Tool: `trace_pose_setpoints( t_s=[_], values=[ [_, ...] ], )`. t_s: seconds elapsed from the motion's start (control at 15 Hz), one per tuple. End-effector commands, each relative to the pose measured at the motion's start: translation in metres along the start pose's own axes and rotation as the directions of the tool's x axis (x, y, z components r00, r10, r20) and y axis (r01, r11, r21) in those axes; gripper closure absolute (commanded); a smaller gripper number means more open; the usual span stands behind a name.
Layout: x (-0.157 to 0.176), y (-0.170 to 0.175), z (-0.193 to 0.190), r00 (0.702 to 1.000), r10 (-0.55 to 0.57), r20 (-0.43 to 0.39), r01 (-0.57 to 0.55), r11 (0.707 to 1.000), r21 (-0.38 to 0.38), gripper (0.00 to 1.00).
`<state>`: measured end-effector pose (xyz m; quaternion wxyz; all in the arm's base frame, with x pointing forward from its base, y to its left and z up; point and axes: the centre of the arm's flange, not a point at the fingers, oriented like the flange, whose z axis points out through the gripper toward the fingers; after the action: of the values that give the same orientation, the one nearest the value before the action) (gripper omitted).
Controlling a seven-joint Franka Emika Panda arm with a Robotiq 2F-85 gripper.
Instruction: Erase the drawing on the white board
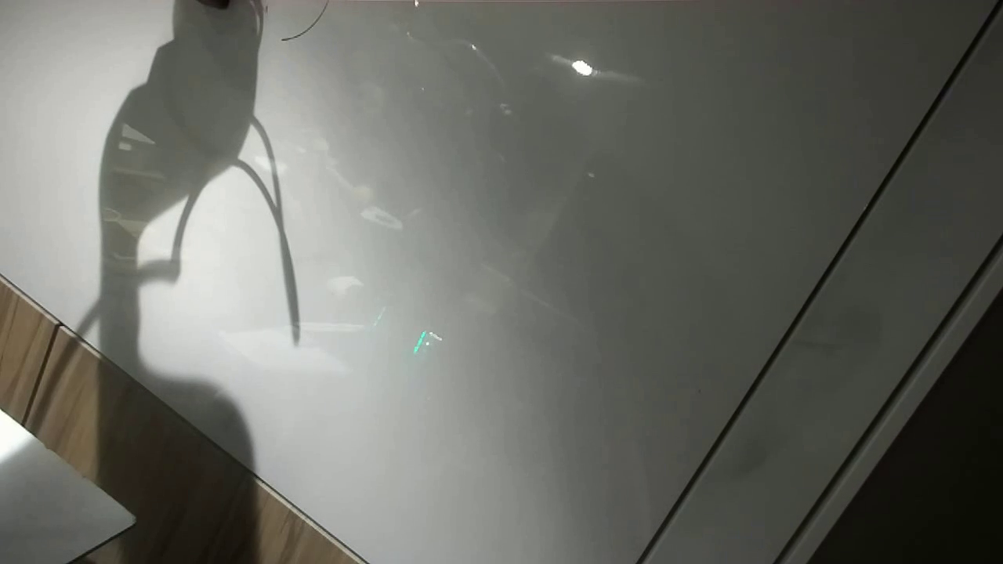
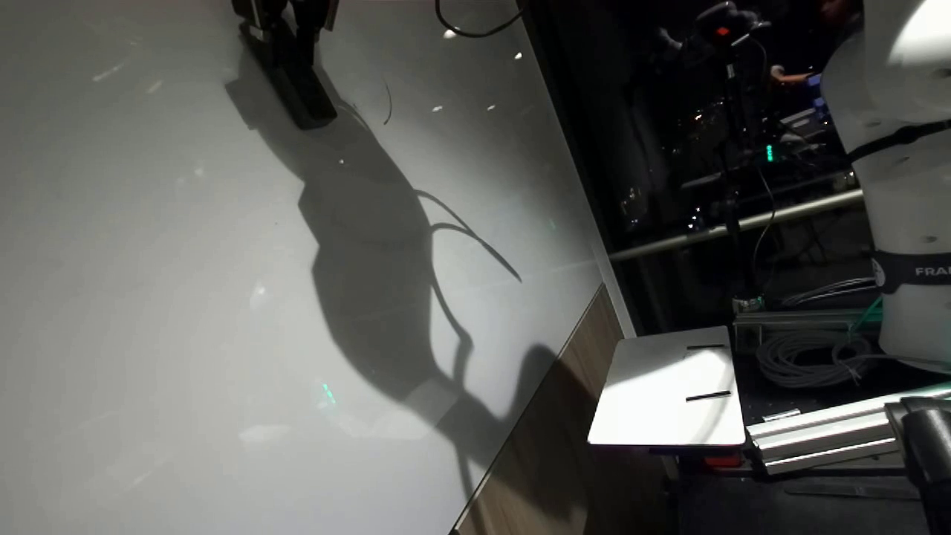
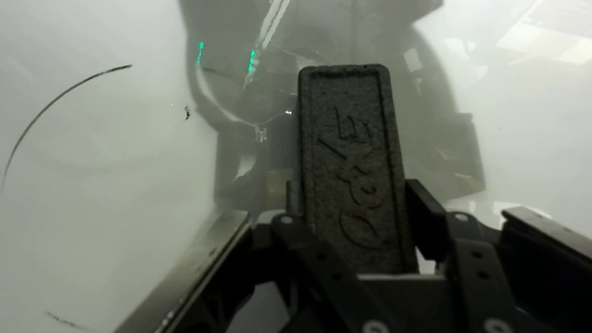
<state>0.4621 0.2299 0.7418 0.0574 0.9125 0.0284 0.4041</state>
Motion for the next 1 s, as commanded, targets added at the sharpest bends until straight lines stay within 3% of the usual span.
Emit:
trace_pose_setpoints(
  t_s=[0.0, 0.33, 0.93],
  values=[
    [0.015, 0.019, 0.017, 0.999, 0.016, -0.042, -0.018, 0.999, -0.037, 0.7],
    [0.046, 0.062, 0.026, 0.998, 0.041, -0.053, -0.045, 0.996, -0.076, 0.7],
    [0.071, 0.12, 0.014, 0.99, 0.139, -0.021, -0.14, 0.977, -0.163, 0.7]
  ],
)
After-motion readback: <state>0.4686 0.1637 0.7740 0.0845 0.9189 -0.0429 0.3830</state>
